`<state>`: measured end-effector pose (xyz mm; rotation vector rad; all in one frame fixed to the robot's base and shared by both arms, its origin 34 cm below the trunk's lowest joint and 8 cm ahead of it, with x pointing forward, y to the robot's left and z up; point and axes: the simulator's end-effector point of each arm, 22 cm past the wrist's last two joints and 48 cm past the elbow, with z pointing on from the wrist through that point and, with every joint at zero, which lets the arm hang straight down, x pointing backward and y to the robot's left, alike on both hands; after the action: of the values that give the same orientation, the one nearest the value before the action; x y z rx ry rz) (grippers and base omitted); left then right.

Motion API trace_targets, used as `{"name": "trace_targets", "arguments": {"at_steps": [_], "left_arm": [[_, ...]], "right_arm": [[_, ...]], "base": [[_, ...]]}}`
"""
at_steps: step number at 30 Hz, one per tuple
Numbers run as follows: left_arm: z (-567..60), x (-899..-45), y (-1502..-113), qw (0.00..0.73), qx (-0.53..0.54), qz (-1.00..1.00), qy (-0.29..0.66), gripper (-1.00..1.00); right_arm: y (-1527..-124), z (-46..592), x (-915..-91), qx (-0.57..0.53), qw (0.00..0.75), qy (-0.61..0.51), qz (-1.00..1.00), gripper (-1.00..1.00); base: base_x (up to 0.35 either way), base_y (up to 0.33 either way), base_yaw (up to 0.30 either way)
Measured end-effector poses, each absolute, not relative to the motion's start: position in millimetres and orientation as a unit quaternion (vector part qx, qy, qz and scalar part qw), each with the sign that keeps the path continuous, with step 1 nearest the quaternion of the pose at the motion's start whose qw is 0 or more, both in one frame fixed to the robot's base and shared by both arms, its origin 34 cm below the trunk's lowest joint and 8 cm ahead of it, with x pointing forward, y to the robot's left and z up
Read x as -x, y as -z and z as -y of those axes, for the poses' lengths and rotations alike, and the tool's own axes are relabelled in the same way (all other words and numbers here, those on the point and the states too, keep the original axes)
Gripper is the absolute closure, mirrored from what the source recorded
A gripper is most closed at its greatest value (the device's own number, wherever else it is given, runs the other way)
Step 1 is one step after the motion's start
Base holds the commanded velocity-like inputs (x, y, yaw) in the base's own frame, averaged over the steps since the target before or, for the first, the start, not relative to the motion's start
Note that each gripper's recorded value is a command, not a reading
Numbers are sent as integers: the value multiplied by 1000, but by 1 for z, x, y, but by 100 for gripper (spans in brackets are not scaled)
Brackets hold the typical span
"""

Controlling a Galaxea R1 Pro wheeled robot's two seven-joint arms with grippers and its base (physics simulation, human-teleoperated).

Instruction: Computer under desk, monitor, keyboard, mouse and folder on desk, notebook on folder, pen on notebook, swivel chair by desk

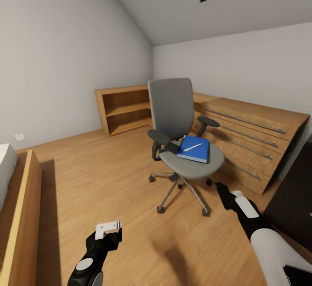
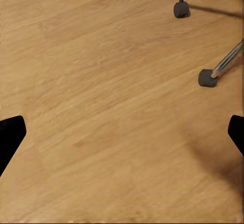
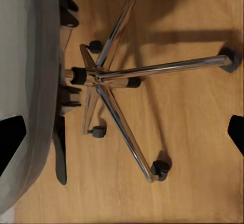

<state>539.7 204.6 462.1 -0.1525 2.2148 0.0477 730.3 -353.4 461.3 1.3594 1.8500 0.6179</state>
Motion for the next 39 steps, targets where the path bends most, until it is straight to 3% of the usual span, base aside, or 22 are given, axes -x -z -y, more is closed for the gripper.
{"name": "trace_targets", "arguments": {"at_steps": [13, 18, 32, 36, 39], "left_arm": [[-205, -538, -459, 441, 61, -895, -20, -100], [-205, -538, -459, 442, 62, -895, -20, -100], [-211, -522, -439, 390, 54, -918, -40, -100], [-215, -515, -432, 372, 51, -925, -47, -100], [-222, -504, -413, 365, 57, -927, -57, -100]], "right_arm": [[-460, 352, -730, -530, 372, -241, -723, -100], [-458, 352, -729, -514, 378, -225, -736, -100], [-434, 300, -702, -281, 473, 1, -835, -100], [-418, 278, -668, -198, 508, 42, -837, -100], [-365, 272, -588, -174, 472, 57, -862, -100]], "base": [[-321, -65, 0], [-90, -13, 0], [-3, 0, 0], [0, 0, 0], [0, 0, 0]]}}
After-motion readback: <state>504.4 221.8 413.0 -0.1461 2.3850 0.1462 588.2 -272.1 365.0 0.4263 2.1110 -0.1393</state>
